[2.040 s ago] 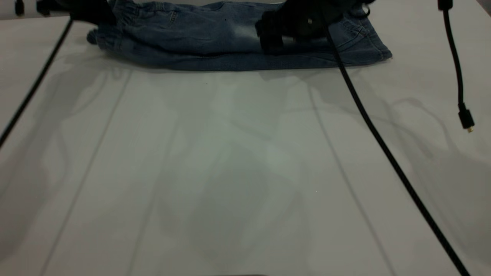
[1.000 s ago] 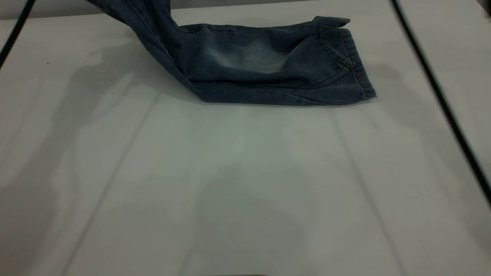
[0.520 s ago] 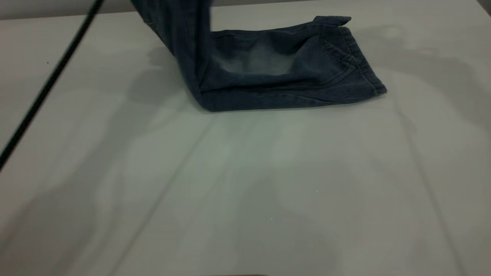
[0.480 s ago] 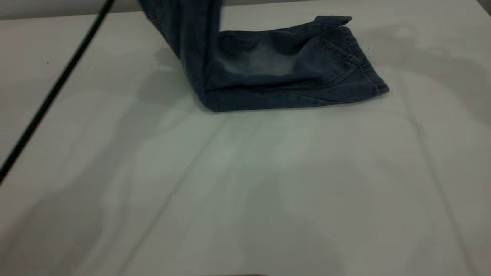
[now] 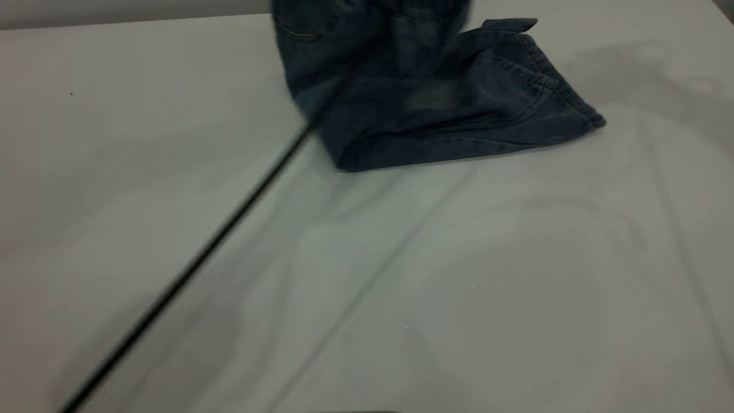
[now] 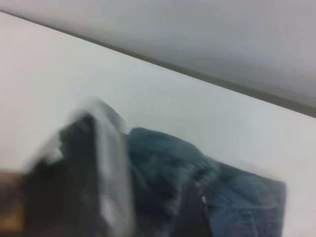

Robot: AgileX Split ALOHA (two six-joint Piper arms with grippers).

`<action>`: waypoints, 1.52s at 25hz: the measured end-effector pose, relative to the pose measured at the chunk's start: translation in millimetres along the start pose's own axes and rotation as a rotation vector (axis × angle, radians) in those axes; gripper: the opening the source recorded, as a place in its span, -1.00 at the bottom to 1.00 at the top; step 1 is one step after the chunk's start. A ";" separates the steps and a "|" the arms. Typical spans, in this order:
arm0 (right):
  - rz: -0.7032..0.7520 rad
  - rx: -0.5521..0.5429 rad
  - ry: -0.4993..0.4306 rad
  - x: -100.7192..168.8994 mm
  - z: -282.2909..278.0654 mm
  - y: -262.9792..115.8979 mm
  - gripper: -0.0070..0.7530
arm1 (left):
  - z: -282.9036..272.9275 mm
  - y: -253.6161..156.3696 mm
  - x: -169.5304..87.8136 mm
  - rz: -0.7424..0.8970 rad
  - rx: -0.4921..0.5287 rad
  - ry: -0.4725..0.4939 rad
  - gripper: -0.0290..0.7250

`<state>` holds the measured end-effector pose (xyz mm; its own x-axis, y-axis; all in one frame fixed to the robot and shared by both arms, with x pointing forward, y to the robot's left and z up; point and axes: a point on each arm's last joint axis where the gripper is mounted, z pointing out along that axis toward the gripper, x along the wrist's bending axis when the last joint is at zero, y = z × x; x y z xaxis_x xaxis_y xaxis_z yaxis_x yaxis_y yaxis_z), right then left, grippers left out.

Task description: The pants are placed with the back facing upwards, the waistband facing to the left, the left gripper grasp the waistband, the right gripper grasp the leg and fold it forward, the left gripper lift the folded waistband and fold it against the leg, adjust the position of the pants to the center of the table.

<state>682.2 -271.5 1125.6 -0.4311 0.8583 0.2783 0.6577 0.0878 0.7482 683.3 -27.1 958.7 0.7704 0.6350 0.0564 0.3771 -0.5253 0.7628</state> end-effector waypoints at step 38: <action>0.016 0.062 0.077 8.5 -3.0 -4.9 0.32 | 66.9 -85.3 -19.2 -0.090 0.346 0.168 0.54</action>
<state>673.5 -266.1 1126.1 -0.4648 0.8187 0.3371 0.7009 0.1077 0.7050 670.8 -32.4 849.4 0.6423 0.7561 0.1253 0.6125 -0.6047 0.5090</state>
